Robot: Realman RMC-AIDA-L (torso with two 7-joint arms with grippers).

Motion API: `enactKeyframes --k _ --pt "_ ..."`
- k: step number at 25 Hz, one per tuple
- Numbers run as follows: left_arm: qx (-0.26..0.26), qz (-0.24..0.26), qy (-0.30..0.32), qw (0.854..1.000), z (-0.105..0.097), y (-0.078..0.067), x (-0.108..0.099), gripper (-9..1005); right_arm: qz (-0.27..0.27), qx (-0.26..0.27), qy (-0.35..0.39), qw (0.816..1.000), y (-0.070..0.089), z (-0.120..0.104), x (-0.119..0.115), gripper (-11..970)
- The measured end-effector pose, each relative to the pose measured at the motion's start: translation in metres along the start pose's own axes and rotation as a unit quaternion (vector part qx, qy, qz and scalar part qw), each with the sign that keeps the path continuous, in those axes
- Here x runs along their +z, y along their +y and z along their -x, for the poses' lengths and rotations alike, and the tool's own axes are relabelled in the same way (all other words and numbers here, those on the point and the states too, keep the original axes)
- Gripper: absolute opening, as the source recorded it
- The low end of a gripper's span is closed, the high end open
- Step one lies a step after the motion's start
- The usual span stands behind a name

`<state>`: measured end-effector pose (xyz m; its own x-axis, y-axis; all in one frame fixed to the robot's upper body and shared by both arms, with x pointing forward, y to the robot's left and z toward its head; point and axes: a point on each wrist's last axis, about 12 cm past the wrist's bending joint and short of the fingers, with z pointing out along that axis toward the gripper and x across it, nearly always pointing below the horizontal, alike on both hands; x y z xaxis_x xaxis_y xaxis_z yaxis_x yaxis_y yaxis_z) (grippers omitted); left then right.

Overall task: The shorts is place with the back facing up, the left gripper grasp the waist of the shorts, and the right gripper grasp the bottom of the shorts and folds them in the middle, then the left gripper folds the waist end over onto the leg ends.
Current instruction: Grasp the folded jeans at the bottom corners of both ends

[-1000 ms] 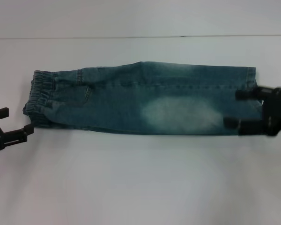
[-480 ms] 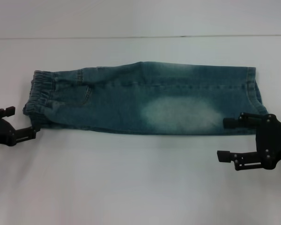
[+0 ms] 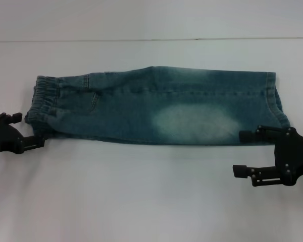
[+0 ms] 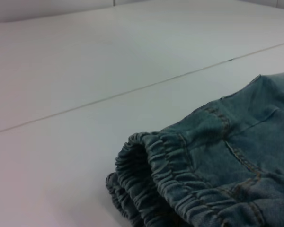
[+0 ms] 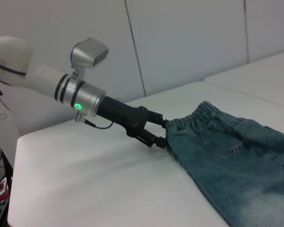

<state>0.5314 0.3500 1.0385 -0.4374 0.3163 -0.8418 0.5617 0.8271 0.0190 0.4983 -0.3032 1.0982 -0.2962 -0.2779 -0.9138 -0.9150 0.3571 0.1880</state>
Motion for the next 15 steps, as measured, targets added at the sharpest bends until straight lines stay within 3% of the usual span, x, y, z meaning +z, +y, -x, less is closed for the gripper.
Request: enactKeyframes --k 15 --pt "0.024 -0.009 0.006 1.0 0.004 -0.005 0.012 804 0.001 0.014 -0.008 1.0 0.001 -0.002 0.001 926"
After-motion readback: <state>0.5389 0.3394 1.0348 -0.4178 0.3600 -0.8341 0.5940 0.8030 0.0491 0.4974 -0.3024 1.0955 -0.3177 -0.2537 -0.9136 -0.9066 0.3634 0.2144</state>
